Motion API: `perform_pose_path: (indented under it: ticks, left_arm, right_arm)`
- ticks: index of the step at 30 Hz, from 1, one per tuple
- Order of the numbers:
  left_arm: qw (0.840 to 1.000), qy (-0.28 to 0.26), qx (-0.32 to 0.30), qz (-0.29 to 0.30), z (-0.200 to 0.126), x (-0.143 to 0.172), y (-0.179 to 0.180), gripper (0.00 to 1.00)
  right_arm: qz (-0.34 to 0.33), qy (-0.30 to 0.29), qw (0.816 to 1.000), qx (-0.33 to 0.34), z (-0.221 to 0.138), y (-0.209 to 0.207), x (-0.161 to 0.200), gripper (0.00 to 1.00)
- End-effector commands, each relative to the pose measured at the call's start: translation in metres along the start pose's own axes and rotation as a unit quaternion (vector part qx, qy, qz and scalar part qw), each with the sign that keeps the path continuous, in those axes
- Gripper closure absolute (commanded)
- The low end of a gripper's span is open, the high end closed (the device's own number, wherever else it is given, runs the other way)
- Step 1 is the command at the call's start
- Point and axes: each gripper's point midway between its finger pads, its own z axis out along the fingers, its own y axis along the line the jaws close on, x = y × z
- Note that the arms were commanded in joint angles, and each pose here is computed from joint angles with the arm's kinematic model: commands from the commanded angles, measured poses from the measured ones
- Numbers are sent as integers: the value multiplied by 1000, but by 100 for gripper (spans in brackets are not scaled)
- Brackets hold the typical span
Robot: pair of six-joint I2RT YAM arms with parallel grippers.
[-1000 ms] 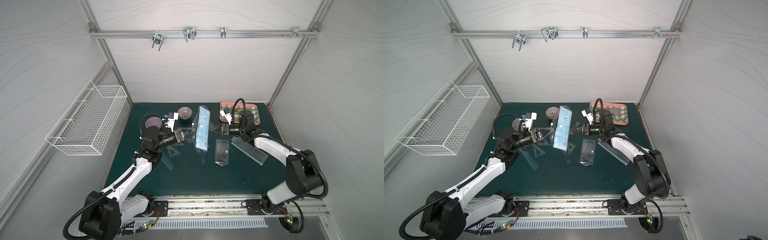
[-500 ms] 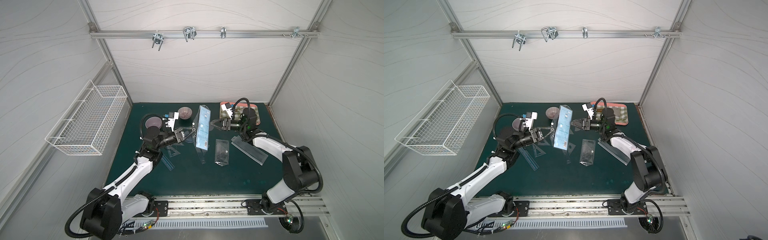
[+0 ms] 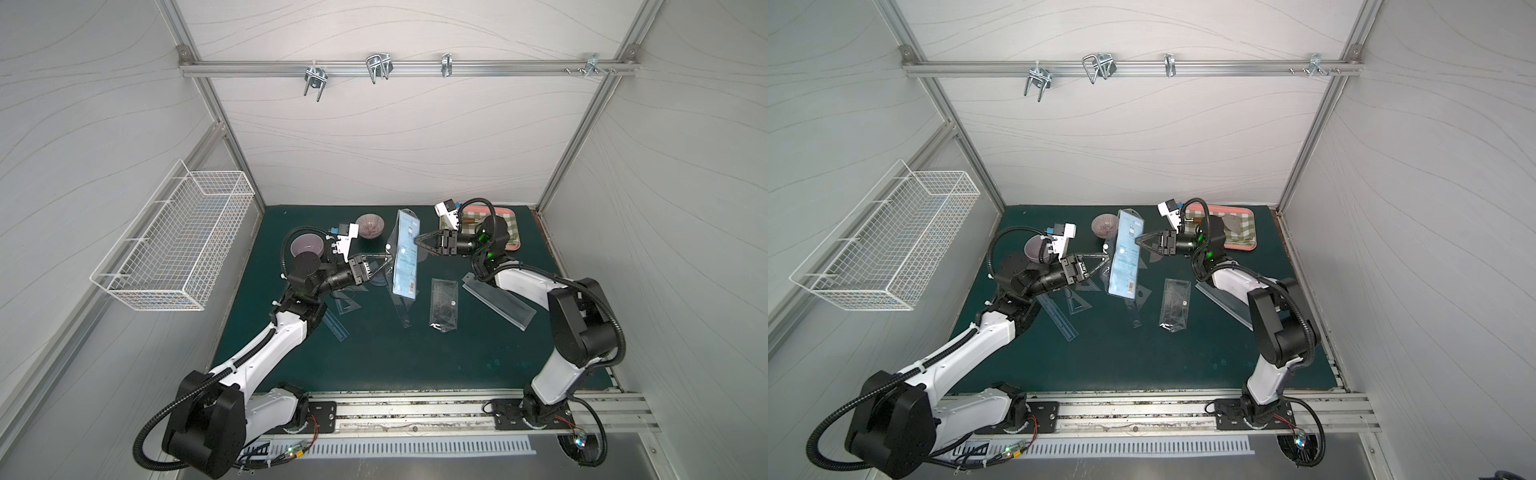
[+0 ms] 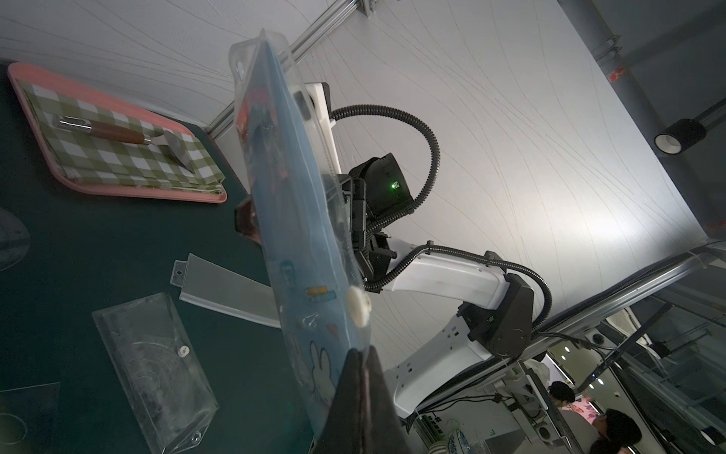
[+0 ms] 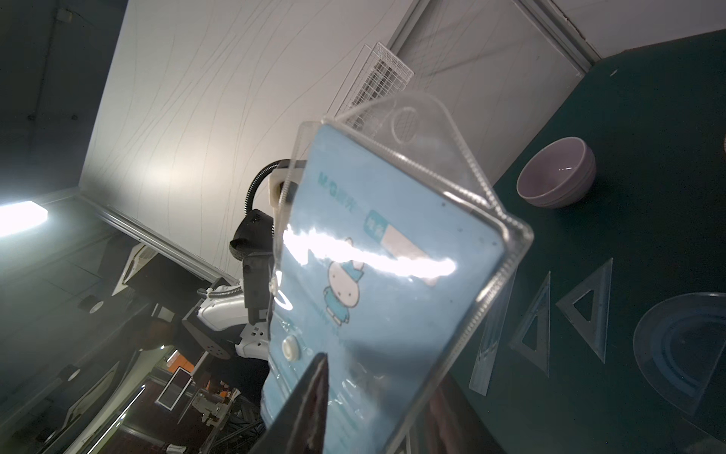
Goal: Open the ruler set and take out the ruler
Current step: Place the ruler set bag in the ruler set bag.
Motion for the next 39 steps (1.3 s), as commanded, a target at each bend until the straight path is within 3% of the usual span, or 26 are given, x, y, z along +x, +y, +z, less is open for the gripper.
perform_pose_path:
  ticks: [1,3,8,11,14,19,25,30,34,39]
  left_arm:
    - [1000,0,23,17,0,-3,-11,100]
    - [1000,1,18,16,1,-3,-8,100]
    - [1000,3,-7,14,1,-2,2,99]
    - [999,5,-28,15,0,-1,9,76]
    - [999,3,-49,19,-1,-2,15,66]
    - [997,0,-76,16,0,-4,28,56]
    - [992,0,-126,-5,-2,0,55,27]
    - [982,3,-187,-16,-6,3,80,8]
    - [974,18,-224,-21,-4,8,97,3]
    - [955,75,-286,5,12,32,118,0]
  right_arm:
    - [-16,0,999,-45,3,20,-8,83]
    - [-13,-1,999,-49,2,22,-10,100]
    - [-16,-4,1000,-12,-5,18,-7,100]
    - [-20,-1,999,37,-12,14,-3,100]
    - [-33,-1,992,119,-26,6,2,100]
    - [-15,-16,976,217,-66,-5,0,100]
    - [16,-39,947,320,-131,-25,6,100]
    - [109,-80,905,402,-209,-68,24,100]
    - [169,-127,875,437,-263,-99,43,100]
    - [234,-164,828,483,-311,-131,74,100]
